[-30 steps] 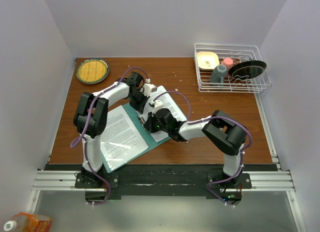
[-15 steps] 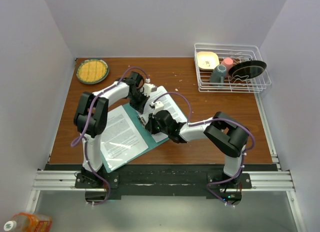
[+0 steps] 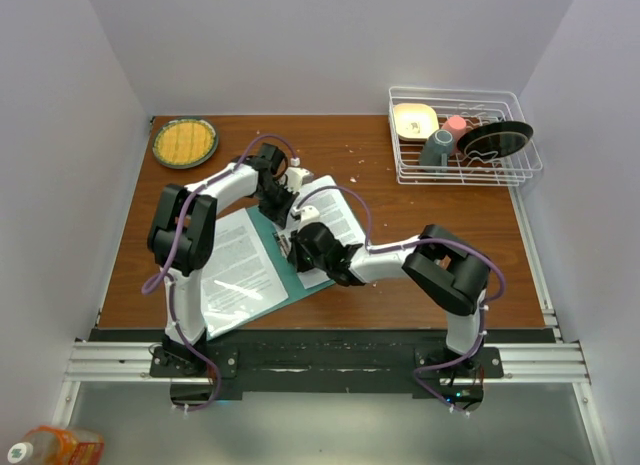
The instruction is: Put the files into the folder
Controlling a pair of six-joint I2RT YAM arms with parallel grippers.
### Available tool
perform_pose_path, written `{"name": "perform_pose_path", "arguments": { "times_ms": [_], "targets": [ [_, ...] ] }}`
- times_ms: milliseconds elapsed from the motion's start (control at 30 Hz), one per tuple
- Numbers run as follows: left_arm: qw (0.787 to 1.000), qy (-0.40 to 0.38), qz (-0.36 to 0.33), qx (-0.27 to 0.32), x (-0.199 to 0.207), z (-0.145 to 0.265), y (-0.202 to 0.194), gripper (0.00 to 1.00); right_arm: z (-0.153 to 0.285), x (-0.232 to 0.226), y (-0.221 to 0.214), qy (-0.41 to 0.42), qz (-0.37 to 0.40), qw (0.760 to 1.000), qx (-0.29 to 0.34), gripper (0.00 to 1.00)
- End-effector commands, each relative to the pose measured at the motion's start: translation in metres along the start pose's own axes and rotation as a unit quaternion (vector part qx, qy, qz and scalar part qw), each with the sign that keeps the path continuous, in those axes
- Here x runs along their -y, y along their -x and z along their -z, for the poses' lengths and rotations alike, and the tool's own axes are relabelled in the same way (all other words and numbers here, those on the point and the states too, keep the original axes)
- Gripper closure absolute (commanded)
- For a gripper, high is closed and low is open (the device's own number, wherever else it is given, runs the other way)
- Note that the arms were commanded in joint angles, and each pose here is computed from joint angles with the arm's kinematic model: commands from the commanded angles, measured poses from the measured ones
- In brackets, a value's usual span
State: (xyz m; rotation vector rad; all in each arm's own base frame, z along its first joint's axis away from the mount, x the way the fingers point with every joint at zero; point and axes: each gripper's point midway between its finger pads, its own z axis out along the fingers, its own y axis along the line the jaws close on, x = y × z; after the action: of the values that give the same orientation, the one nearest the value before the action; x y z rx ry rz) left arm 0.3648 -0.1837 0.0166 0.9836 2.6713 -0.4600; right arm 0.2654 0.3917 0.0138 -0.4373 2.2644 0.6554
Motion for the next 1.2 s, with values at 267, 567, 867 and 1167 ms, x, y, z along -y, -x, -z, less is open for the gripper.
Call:
{"name": "perform_pose_path", "arguments": {
  "times_ms": [267, 567, 867, 1167],
  "targets": [
    [0.999, 0.027, 0.002, -0.037, -0.022, -0.016, -0.022, 1.00, 0.053, 0.085, -0.170, -0.154, 0.089, 0.940, -0.292, 1.00],
    [0.999, 0.028, 0.008, -0.038, -0.022, -0.019, -0.026, 1.00, 0.044, 0.052, -0.129, -0.103, 0.095, 0.960, -0.244, 1.00],
    [0.998, 0.047, 0.008, -0.038, -0.028, -0.017, -0.027, 1.00, 0.046, 0.015, -0.083, -0.049, 0.099, 0.973, -0.204, 1.00],
    [0.998, 0.051, 0.009, -0.022, -0.026, -0.006, -0.017, 1.00, 0.048, -0.010, -0.032, -0.035, 0.126, 0.977, -0.169, 1.00]
  ]
}}
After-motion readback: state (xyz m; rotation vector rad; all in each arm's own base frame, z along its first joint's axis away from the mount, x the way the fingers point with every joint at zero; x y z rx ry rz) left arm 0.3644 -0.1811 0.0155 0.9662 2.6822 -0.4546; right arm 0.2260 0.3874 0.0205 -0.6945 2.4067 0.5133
